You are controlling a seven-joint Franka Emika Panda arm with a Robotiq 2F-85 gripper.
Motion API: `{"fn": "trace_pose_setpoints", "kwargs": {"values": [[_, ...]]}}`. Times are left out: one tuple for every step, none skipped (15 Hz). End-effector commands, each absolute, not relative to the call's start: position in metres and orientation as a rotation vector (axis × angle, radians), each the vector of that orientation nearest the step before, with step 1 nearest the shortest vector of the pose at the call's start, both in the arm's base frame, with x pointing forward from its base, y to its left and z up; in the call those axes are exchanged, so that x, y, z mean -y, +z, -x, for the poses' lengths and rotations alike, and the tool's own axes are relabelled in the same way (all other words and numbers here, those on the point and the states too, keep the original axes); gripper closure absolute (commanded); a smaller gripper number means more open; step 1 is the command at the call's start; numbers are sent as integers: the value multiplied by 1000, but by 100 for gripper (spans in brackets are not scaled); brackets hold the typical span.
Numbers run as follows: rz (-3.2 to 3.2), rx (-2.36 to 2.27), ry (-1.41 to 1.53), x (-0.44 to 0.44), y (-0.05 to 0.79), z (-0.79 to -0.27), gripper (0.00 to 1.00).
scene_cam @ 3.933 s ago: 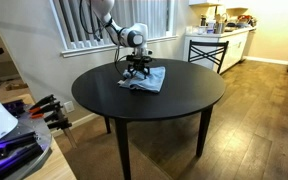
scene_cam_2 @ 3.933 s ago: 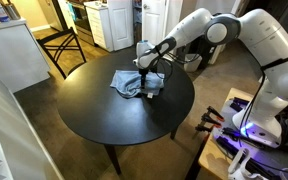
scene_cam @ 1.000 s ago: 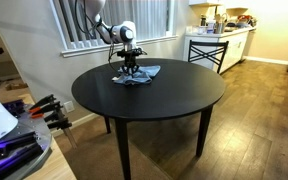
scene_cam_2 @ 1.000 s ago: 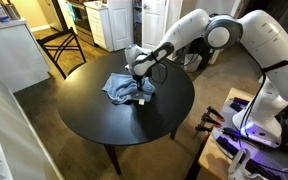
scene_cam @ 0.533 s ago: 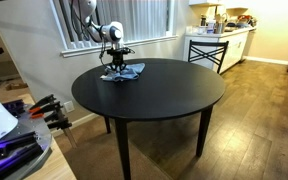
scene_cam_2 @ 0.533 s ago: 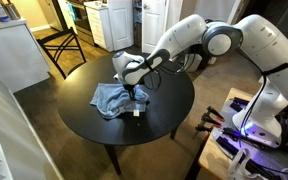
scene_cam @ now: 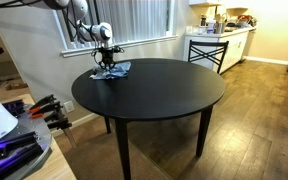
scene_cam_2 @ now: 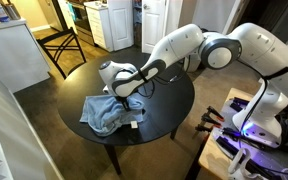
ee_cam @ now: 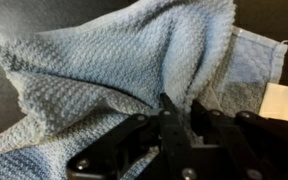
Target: Use the blue towel to wipe the table.
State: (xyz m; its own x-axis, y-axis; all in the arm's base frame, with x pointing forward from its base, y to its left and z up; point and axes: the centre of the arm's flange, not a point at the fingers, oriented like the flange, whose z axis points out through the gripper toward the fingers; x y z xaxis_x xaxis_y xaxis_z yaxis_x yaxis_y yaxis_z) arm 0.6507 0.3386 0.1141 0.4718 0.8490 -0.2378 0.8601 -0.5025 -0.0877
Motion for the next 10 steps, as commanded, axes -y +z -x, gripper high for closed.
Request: {"fn": "trace_pose_setpoints", "kwargs": {"values": [[-2600, -1641, -446, -355, 88, -653, 94], [-2604, -1634, -455, -350, 88, -657, 94], [-2610, -1622, -461, -345, 88, -661, 94], [-2615, -1597, -458, -335, 89, -666, 94], [-2627, -1577, -458, -327, 91, -670, 94], [-2644, -1545, -448, -313, 94, -676, 94], [-2663, -1510, -435, -296, 98, -682, 94], [-2677, -1476, -424, -279, 100, -688, 94], [-2699, -1435, -413, -259, 103, -695, 94], [-2720, -1391, -402, -236, 105, -701, 94]]}}
